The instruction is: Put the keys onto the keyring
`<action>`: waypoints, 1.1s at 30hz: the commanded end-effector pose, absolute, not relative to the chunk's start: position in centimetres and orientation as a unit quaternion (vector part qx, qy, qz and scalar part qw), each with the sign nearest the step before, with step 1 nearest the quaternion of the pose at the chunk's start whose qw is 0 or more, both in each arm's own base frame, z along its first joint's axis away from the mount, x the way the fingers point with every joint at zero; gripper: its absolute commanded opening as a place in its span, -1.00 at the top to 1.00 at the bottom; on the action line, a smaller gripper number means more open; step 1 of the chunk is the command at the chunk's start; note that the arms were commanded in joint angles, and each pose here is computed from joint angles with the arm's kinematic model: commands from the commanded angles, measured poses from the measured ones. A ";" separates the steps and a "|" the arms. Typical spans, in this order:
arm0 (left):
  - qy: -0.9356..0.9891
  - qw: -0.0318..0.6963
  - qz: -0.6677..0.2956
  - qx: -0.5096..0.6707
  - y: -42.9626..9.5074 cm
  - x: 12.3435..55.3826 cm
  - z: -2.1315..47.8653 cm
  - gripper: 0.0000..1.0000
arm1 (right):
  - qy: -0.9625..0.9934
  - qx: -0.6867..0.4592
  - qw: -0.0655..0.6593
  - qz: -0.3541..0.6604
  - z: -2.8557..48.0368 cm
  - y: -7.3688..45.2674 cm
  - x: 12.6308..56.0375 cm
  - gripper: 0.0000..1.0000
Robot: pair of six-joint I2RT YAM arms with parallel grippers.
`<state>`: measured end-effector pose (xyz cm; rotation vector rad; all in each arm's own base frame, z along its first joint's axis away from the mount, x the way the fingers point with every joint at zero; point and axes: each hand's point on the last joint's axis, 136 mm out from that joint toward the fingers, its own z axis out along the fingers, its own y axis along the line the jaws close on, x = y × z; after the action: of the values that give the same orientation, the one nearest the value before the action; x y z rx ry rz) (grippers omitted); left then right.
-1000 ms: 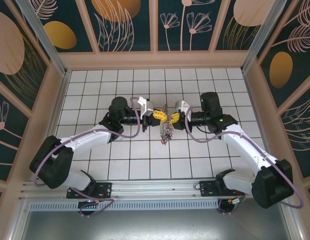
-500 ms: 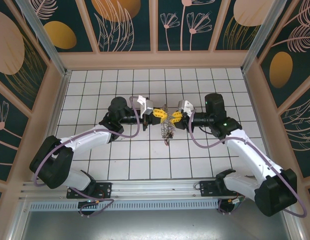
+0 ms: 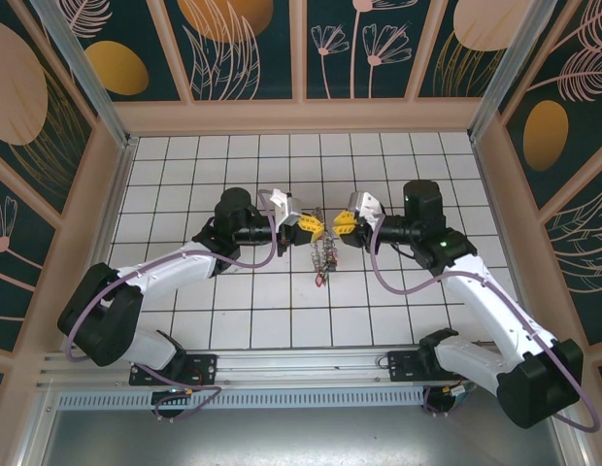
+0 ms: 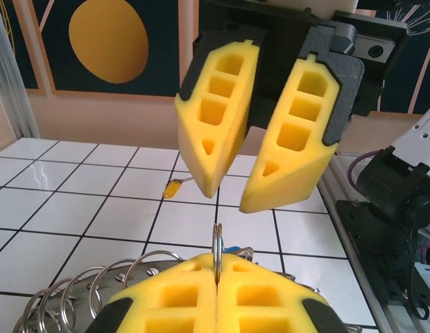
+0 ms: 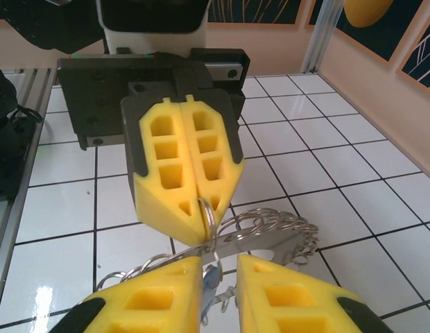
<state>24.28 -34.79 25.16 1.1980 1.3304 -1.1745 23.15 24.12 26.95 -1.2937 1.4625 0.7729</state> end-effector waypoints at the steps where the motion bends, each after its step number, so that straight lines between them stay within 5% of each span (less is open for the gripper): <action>1: 0.515 0.508 -0.474 0.502 -35.2 24.7 27.4 1.00 | 0.575 -0.553 0.503 0.333 28.4 25.0 22.7 0.60; 8: 0.519 0.502 -0.473 0.505 -35.3 24.8 27.0 1.00 | 0.578 -0.566 0.481 0.337 27.4 25.8 23.1 0.62; 16: 0.521 0.501 -0.470 0.507 -35.3 24.8 26.9 1.00 | 0.605 -0.563 0.458 0.328 25.7 25.9 24.0 1.00; 19: 0.514 0.505 -0.473 0.508 -35.3 24.6 27.2 1.00 | 0.605 -0.564 0.449 0.337 25.1 25.9 23.8 1.00; 23: 0.515 0.508 -0.468 0.508 -35.3 24.8 27.3 1.00 | 0.607 -0.556 0.459 0.333 25.3 25.6 23.8 0.66; 33: 0.528 0.504 -0.455 0.510 -35.0 24.9 26.5 1.00 | 0.638 -0.528 0.450 0.334 23.8 24.2 23.7 0.47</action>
<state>24.92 -34.91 23.86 1.2253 1.3762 -1.1310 24.23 24.36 23.95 -1.3252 1.5627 0.7899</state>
